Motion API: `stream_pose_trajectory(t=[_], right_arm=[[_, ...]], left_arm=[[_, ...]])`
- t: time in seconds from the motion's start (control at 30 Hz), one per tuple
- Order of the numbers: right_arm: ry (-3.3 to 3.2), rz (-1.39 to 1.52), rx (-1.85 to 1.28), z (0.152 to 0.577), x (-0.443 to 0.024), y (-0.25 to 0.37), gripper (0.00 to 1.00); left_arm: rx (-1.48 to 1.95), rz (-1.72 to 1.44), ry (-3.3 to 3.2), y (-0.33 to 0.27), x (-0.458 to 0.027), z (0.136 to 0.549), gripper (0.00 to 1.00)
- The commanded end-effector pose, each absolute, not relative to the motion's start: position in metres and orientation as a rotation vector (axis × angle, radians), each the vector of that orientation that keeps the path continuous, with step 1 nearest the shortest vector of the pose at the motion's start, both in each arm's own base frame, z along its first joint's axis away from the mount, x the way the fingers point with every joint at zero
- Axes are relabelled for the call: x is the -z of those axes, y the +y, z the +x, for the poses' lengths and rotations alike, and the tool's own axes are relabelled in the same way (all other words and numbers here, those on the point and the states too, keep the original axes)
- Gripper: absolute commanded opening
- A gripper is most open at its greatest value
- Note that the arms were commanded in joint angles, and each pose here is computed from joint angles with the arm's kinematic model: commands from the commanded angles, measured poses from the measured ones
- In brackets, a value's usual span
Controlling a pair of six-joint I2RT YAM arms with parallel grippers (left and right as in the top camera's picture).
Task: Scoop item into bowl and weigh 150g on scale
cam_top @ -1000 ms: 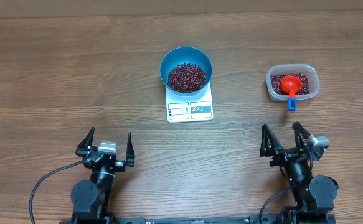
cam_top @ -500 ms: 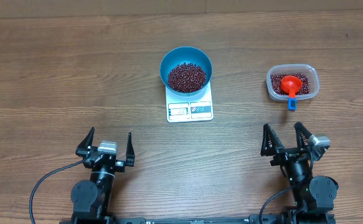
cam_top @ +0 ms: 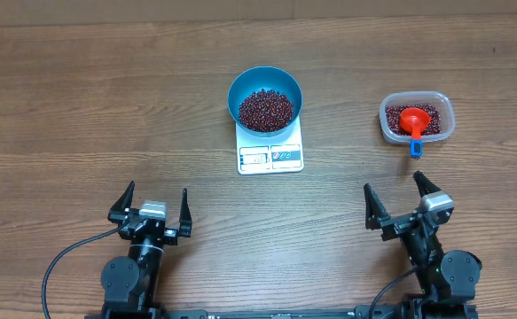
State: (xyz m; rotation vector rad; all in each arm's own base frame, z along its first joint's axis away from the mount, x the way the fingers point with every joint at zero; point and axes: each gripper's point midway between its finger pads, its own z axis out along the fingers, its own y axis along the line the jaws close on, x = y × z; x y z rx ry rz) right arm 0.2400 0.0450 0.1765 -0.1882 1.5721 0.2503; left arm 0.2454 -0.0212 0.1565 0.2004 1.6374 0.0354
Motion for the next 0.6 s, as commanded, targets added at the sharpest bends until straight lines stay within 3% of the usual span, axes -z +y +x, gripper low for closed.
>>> stream_pose_trajectory(t=[0.0, 0.57], right_arm=[[1.547, -0.276, -0.211, 0.2383, -0.1763, 0.0506, 1.00], [1.545, -0.271, -0.232, 0.2377, -0.1771, 0.0523, 1.00]], left_arm=[[-0.033, 0.180, 1.639, -0.0191, -0.1556, 0.2454, 0.99], [-0.033, 0.180, 1.639, -0.0191, -0.1556, 0.2454, 0.99]])
